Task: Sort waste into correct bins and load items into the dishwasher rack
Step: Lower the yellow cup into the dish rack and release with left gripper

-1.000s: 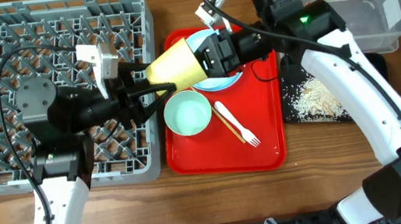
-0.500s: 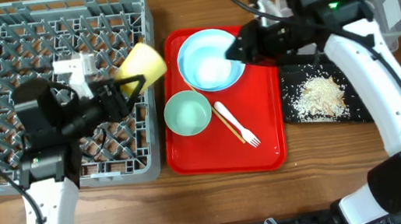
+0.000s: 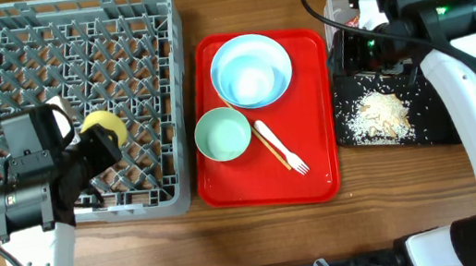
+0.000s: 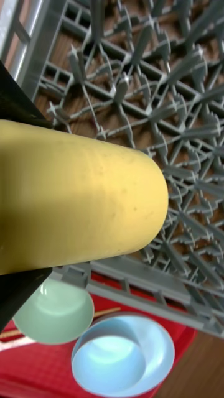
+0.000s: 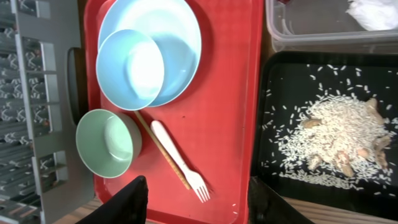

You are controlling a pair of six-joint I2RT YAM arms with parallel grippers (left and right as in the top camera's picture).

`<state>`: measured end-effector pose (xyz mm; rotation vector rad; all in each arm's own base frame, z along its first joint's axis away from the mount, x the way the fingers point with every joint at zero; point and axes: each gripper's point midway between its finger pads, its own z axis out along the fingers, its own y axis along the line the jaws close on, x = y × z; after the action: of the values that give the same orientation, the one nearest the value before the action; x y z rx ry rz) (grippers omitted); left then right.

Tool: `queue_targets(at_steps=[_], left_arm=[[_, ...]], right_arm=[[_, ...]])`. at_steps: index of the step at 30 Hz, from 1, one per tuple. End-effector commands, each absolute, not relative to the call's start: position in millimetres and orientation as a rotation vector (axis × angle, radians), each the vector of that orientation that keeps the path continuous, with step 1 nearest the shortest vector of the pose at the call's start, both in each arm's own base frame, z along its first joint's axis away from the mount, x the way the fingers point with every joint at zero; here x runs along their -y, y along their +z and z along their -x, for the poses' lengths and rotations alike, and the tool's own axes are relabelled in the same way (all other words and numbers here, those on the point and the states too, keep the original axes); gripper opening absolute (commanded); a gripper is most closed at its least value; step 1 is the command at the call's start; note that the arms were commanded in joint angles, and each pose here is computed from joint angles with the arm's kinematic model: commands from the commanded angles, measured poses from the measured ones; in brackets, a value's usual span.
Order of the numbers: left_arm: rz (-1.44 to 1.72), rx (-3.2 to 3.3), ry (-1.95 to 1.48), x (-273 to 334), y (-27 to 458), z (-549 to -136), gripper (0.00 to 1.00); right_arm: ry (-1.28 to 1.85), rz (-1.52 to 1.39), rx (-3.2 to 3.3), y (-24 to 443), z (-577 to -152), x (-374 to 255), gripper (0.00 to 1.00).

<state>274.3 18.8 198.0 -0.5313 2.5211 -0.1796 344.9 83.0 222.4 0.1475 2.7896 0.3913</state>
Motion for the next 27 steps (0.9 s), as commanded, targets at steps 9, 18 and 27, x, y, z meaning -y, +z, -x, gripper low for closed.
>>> queue_targets(at_steps=[9, 18, 27], left_arm=[[0.703, -2.694, -0.039, -57.4, 155.1, -284.1, 0.04], [0.747, -2.835, 0.025, -64.5, 113.7, -286.6, 0.09], [0.728, -2.768, 0.002, -67.0, 126.5, -309.0, 1.0]], right_arm=[[0.342, -0.112, -2.782, 223.6, -345.0, -77.4, 0.55], [0.34, -0.096, -2.783, 223.5, -344.6, -77.5, 0.55], [0.338, -0.091, -2.79, 223.0, -342.8, -77.3, 0.69]])
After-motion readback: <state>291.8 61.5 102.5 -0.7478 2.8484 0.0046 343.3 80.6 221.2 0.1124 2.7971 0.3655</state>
